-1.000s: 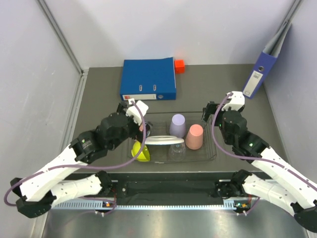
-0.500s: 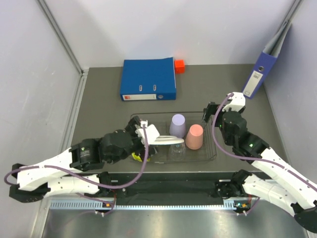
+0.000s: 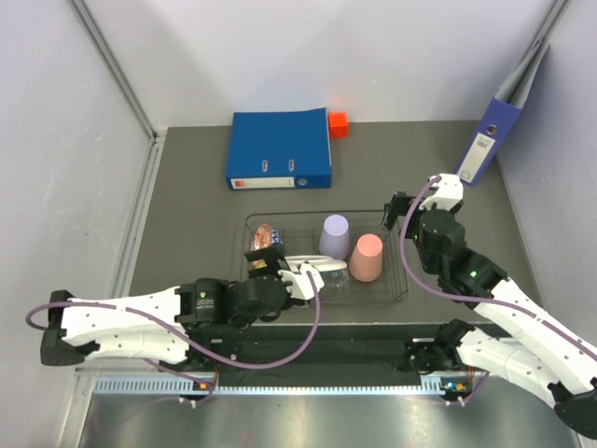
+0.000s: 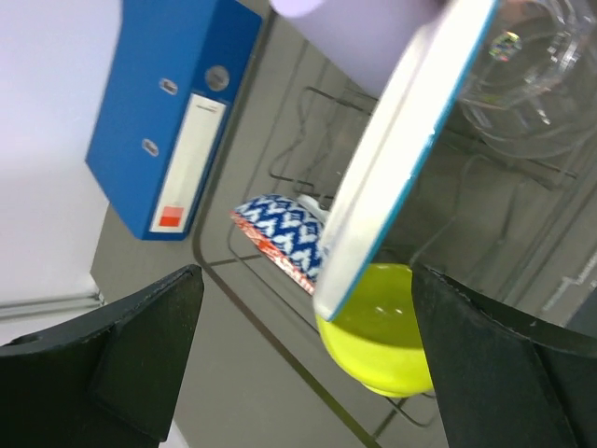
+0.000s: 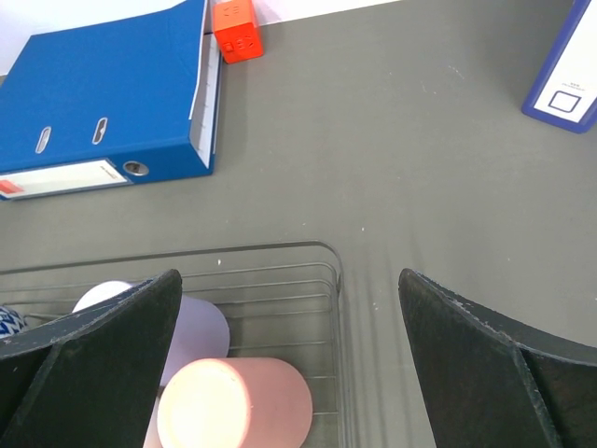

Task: Unload the mixed dishes from the dish rack
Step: Pick up the plate from the dish rack.

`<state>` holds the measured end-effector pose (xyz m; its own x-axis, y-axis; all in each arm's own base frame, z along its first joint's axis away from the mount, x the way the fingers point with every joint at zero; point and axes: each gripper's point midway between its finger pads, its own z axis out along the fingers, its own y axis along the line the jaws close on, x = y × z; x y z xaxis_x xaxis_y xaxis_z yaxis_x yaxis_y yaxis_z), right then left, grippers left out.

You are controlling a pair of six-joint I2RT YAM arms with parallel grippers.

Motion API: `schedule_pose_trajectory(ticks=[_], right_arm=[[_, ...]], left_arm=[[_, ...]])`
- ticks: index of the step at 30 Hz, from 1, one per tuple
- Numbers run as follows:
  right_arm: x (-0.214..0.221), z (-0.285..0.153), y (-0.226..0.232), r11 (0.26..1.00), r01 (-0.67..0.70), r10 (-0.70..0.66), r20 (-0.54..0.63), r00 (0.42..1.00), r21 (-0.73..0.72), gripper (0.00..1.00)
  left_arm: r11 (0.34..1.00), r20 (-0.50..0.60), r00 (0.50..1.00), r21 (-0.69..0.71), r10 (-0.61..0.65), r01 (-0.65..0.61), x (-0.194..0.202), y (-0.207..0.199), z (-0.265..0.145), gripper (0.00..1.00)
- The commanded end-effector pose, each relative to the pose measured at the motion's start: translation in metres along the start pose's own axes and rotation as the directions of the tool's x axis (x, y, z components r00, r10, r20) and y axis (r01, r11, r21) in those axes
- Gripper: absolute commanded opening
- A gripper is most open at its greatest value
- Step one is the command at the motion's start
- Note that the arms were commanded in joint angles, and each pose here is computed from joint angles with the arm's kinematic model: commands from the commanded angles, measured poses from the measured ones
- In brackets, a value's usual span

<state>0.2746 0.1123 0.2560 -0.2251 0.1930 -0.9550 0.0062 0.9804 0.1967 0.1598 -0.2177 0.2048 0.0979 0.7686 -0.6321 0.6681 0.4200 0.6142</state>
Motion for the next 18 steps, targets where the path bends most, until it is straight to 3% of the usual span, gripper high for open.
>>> schedule_pose_trajectory(ticks=[1,5,8,18], right_arm=[[-0.006,0.003,0.006,0.999,-0.034,0.034,0.033,0.999,-0.018,1.00],[-0.002,0.005,0.006,0.999,-0.027,0.028,0.024,0.999,-0.017,1.00],[0.000,0.006,0.006,1.000,-0.026,0.027,0.023,0.999,-0.017,1.00],[0.005,0.009,0.007,1.000,-0.023,0.023,0.012,1.000,-0.014,1.00]], left_arm=[[0.988,0.136,0.989,-0.138,-0.049,0.068,-0.024,0.033,-0.005,0.95],[0.990,0.123,0.992,-0.141,-0.005,0.022,-0.016,0.026,0.002,0.86],[0.993,0.127,0.992,-0.122,0.008,0.008,-0.016,0.019,0.007,0.71],[0.999,0.167,0.986,-0.045,0.011,-0.004,-0.020,0.001,0.013,0.71]])
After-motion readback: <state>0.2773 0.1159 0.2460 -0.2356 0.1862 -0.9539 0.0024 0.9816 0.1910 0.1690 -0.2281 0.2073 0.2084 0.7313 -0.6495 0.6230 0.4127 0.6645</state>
